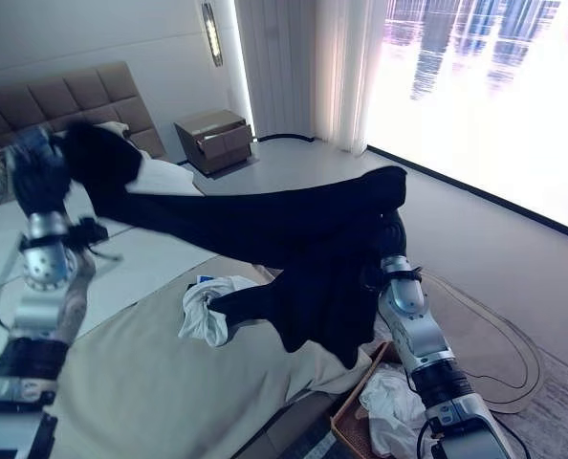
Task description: Pick up clothes into the bucket
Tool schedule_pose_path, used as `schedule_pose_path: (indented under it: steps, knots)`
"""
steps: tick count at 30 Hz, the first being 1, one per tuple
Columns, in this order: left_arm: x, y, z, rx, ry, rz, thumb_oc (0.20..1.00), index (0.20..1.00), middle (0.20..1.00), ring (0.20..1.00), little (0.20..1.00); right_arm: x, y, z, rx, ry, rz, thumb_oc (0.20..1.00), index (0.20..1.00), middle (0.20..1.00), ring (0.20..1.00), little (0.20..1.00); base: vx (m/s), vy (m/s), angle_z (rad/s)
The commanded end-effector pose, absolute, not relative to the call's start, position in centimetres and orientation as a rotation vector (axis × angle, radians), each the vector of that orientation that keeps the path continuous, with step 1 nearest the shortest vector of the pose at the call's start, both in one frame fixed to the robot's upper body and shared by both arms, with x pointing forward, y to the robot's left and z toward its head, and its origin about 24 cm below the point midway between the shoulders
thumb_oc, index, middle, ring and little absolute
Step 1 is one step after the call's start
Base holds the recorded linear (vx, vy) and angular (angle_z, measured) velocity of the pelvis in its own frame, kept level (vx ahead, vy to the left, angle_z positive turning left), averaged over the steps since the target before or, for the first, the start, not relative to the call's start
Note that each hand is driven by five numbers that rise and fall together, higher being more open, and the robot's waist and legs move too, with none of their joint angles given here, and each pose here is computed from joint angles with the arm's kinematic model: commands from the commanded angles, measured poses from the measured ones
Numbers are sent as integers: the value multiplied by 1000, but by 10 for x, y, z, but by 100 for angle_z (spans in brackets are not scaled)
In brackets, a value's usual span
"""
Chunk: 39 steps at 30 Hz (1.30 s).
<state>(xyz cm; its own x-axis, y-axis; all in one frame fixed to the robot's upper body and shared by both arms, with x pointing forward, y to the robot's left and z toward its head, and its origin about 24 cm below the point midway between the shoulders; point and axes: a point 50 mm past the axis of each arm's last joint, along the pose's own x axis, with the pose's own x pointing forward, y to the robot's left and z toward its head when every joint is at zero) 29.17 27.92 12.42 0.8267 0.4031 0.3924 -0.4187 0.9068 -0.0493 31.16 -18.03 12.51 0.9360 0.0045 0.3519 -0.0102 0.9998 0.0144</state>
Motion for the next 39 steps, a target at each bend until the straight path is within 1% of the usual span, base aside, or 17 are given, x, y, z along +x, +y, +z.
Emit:
schedule_pose_path:
  steps: [1,2,3,4,5,6,7,8,9,13,15,17,22,25,32,35,39]
  knots:
    - [297,273,136,111,-454,351,200,200,200,200,200,314,-170,198,97,-692,21,200,200,200,200,200,0,0,0]
    - [290,266,106,85,-352,324,200,200,200,200,200,315,-173,210,93,-732,10,200,200,200,200,200,0,0,0]
    - [289,266,106,84,-351,324,200,200,200,200,200,315,-173,210,93,-732,11,200,200,200,200,200,0,0,0]
    - [283,259,74,71,-229,304,322,322,322,322,322,315,-173,223,97,-775,12,200,200,200,200,200,1,5,-4]
    - [279,256,60,67,-169,296,457,457,457,457,457,314,-174,229,96,-797,14,200,200,200,200,200,1,5,-5]
    - [280,256,60,66,-169,295,517,517,517,517,517,314,-174,230,95,-797,14,200,200,200,200,200,-3,4,-7]
    - [274,245,40,56,-91,259,661,661,661,661,661,313,-176,245,98,-847,22,200,200,200,200,200,-1,4,-6]
    - [274,245,40,55,-92,259,736,736,736,736,736,313,-176,245,97,-847,22,200,200,200,200,200,-3,7,-9]
    - [267,237,20,67,-8,208,1000,1000,1000,1000,1000,313,-182,259,91,-888,11,200,200,200,200,200,-3,7,-9]
    - [253,223,-12,59,133,140,1000,1000,1000,1000,1000,310,-190,287,57,-969,15,200,200,200,200,200,-3,4,-10]
    - [250,220,-18,54,159,125,1000,1000,1000,1000,1000,309,-193,292,59,-987,8,200,200,200,200,200,3,1,-8]
    - [238,217,-37,61,243,106,1000,1000,1000,1000,1000,305,-206,315,58,-1048,-21,200,200,200,200,200,0,-4,-5]
    - [224,213,-61,39,361,123,1000,1000,1000,1000,1000,299,-221,340,43,-1101,-40,200,200,200,200,200,-1,-4,-3]
    - [212,210,-72,9,415,113,1000,1000,1000,1000,1000,294,-243,356,42,-1130,-105,200,200,200,200,200,-5,0,-3]
    - [197,213,-77,-2,442,89,1000,1000,1000,1000,1000,275,-277,387,-27,-1198,-188,200,200,200,200,200,-10,-6,-6]
    - [192,220,-80,-15,450,140,1000,1000,1000,1000,1000,274,-280,384,-93,-1169,-181,200,200,200,200,200,-19,-6,-4]
    - [186,226,-80,-36,436,191,1000,1000,1000,1000,1000,256,-300,390,-121,-1212,-257,200,200,200,200,200,-14,-14,-11]
